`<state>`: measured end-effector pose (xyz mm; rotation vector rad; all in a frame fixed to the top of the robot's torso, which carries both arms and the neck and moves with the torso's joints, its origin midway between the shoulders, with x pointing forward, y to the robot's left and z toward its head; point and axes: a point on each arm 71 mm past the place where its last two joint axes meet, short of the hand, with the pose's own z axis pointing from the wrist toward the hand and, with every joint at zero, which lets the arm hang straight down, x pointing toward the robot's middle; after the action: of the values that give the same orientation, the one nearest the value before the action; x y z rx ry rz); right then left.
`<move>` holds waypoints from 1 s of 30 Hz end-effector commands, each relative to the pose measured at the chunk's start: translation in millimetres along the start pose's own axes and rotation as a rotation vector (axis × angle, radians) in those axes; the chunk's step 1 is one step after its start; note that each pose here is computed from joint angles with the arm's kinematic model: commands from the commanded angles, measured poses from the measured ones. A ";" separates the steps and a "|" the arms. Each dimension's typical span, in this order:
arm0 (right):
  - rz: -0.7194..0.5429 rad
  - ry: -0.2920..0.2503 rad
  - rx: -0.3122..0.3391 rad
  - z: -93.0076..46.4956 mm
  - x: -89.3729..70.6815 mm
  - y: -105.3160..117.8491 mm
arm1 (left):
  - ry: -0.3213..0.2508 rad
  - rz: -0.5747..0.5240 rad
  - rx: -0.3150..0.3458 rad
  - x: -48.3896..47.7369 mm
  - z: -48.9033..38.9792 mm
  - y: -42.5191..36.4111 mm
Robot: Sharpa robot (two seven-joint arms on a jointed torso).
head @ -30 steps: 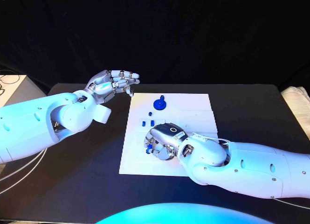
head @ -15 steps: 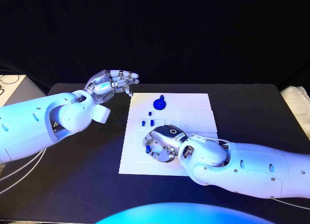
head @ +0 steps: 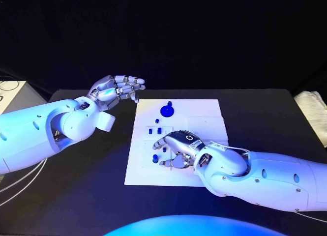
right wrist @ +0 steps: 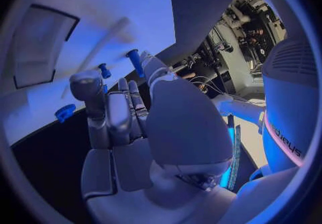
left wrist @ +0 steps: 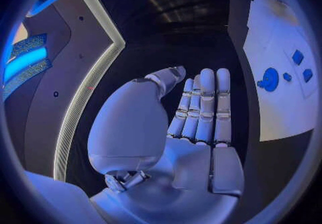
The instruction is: Assemble the parts on the task board
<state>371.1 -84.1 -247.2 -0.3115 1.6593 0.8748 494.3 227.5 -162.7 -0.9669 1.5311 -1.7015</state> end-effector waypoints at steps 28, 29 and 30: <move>0.243 0.068 0.601 -116.7 -81.0 -120.1 | 0.012 -0.027 -0.017 0.9 -8.3 11.8; 0.237 0.072 0.606 -117.8 -80.2 -120.0 | 0.012 -0.027 -0.018 0.8 -8.4 12.0; 0.229 0.078 0.614 -119.4 -78.7 -119.7 | 0.012 -0.027 -0.018 0.8 -8.7 12.2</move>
<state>385.2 -267.3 -210.1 0.3222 1.9142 0.5586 487.6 231.9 -175.9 -0.9970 1.5494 -1.6906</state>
